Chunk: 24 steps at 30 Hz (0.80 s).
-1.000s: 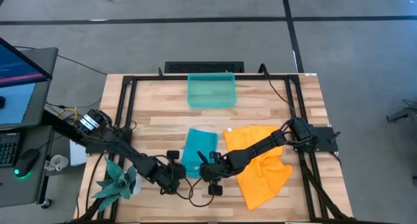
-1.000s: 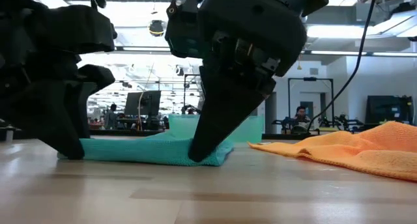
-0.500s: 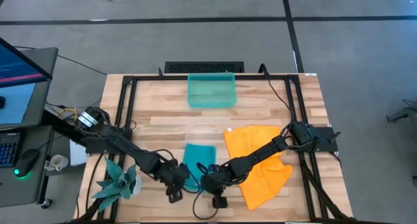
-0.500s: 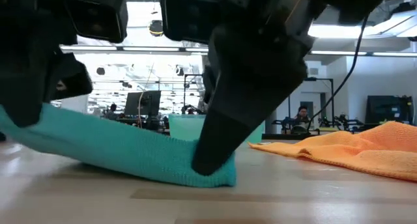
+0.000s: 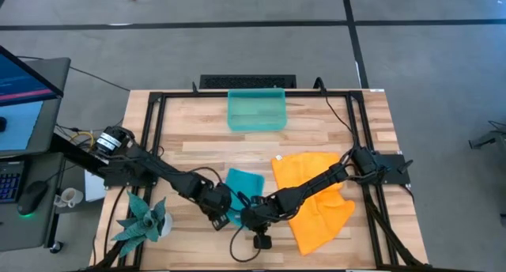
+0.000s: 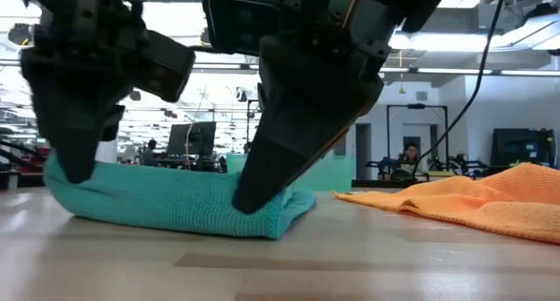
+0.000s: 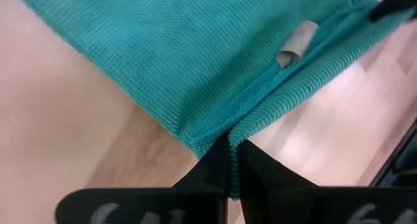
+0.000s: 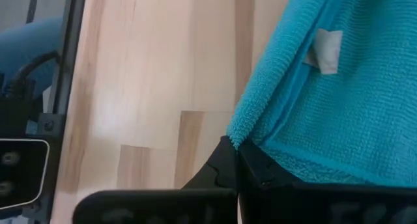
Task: Roll microfiber towels into tight, uniform cylinder then place into a basket
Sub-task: Roll the blue microfiber cloth
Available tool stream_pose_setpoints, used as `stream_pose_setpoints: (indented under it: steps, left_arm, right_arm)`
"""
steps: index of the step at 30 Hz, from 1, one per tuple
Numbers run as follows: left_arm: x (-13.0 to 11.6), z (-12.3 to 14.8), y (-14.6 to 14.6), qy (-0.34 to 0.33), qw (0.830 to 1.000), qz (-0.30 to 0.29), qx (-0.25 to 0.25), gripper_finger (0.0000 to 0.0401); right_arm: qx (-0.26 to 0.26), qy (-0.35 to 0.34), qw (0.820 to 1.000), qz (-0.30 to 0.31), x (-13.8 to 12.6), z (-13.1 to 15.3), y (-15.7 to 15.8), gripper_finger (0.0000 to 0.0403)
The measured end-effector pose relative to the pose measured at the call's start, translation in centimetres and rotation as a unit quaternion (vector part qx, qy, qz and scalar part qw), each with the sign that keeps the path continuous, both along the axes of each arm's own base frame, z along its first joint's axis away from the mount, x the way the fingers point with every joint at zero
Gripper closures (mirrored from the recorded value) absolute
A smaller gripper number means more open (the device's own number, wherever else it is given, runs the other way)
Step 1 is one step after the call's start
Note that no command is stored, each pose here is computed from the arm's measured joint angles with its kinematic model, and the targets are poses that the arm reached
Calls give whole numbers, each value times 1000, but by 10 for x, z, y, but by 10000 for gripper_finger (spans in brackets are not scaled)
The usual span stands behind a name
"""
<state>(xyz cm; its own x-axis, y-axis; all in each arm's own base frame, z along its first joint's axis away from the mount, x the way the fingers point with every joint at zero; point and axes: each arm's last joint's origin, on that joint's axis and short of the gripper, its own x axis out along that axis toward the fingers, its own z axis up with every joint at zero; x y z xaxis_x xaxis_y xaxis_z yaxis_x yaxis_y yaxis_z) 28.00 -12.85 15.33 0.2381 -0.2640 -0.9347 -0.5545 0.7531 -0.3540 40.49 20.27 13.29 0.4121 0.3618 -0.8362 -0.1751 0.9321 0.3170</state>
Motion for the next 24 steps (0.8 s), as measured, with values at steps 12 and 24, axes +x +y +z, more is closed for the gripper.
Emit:
stream_pose_setpoints:
  steps: [12, 24]
  left_arm:
    - [12, -22, 30, 59, 998, 3, -26, 398]
    - [14, -23, 37, 56, 998, 5, -11, 398]
  right_arm:
    - [-28, 9, 999, -28, 2, -4, -15, 396]
    - [-34, 30, 997, -59, 4, -5, -28, 365]
